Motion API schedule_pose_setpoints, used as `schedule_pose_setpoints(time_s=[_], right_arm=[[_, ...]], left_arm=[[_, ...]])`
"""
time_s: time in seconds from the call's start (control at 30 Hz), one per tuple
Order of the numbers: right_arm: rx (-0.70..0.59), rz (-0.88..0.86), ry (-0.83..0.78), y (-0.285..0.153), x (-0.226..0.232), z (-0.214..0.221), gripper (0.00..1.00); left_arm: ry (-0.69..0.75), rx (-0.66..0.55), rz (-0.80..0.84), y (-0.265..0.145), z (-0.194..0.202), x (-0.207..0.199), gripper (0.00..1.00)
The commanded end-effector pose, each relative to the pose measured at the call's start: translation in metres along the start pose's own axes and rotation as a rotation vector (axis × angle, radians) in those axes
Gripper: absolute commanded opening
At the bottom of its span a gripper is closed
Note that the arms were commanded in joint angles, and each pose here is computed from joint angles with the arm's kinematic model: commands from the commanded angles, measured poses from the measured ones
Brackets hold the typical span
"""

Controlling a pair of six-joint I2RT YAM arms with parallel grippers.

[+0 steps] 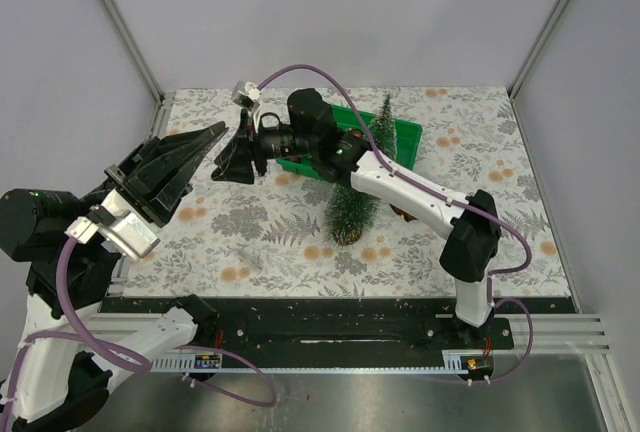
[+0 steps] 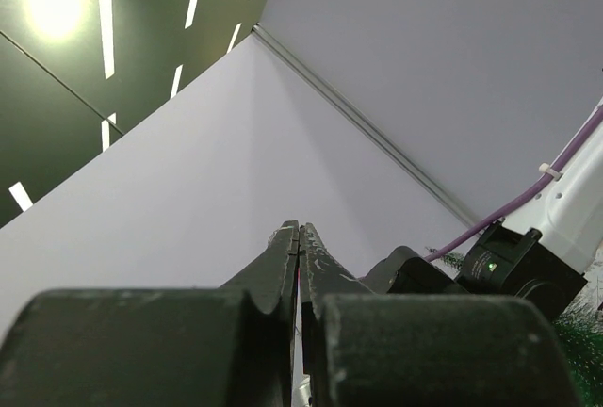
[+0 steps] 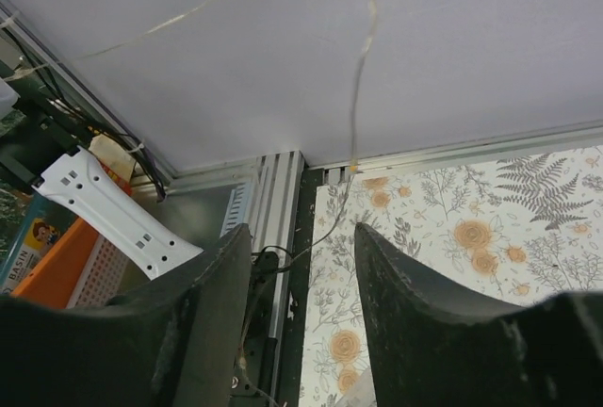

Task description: Decorate the small christmas tree

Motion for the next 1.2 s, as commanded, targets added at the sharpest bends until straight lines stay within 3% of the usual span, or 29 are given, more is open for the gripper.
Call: schedule_pose_setpoints(time_s=[0.0, 0.07, 0.13, 0.17, 0.27, 0.47, 0.57, 0.63, 0.7, 1.0, 1.17], right_arm=[[-0.053, -0.034, -0.044, 0.005, 0.013, -0.027, 0.48], [-0.051, -0.016, -0.056, 0.004, 0.012, -0.029, 0.31], [-0.047, 0.031, -0.085, 0.001, 0.009, -0.034, 0.06], [-0.030, 0.064, -0.093, -0.001, 0.006, -0.035, 0.00], [-0.015, 0.159, -0.150, -0.013, -0.005, -0.048, 0.00], [0.047, 0.334, -0.250, -0.040, -0.036, -0.080, 0.00], [0.087, 0.406, -0.292, -0.047, -0.050, -0.085, 0.00], [0.095, 0.451, -0.333, -0.050, -0.058, -0.087, 0.00], [0.091, 0.525, -0.359, -0.058, -0.069, -0.093, 0.00], [0.040, 0.726, -0.443, -0.083, -0.100, -0.119, 0.00], [-0.056, 0.863, -0.492, -0.110, -0.112, -0.151, 0.00]], left_arm=[[0.040, -0.043, 0.001, -0.002, -0.011, 0.002, 0.00], [0.041, -0.045, -0.002, -0.004, -0.012, 0.002, 0.00], [0.053, -0.040, -0.003, -0.006, -0.011, 0.000, 0.00], [0.058, -0.034, -0.003, -0.007, -0.009, -0.001, 0.00], [0.079, -0.012, 0.013, -0.011, -0.003, -0.007, 0.01], [0.135, -0.001, 0.013, -0.021, 0.001, -0.013, 0.18], [0.149, 0.007, 0.017, -0.024, 0.001, -0.015, 0.47], [0.158, 0.010, 0.015, -0.027, 0.001, -0.016, 0.80], [0.165, 0.021, 0.017, -0.030, 0.004, -0.018, 0.99], [0.092, 0.115, -0.042, -0.055, 0.021, -0.034, 0.99], [0.192, 0.190, 0.228, -0.069, 0.041, -0.069, 0.95]])
Point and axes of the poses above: each gripper's point midway between its finger pads, its own y axis out along the fingers, its own x axis along the line the jaws close on, z = x × y, the point moved 7 cm from there along -y, back along the fingers, and after that the axes turned 9 degrees about -y, right-handed, at the moved point
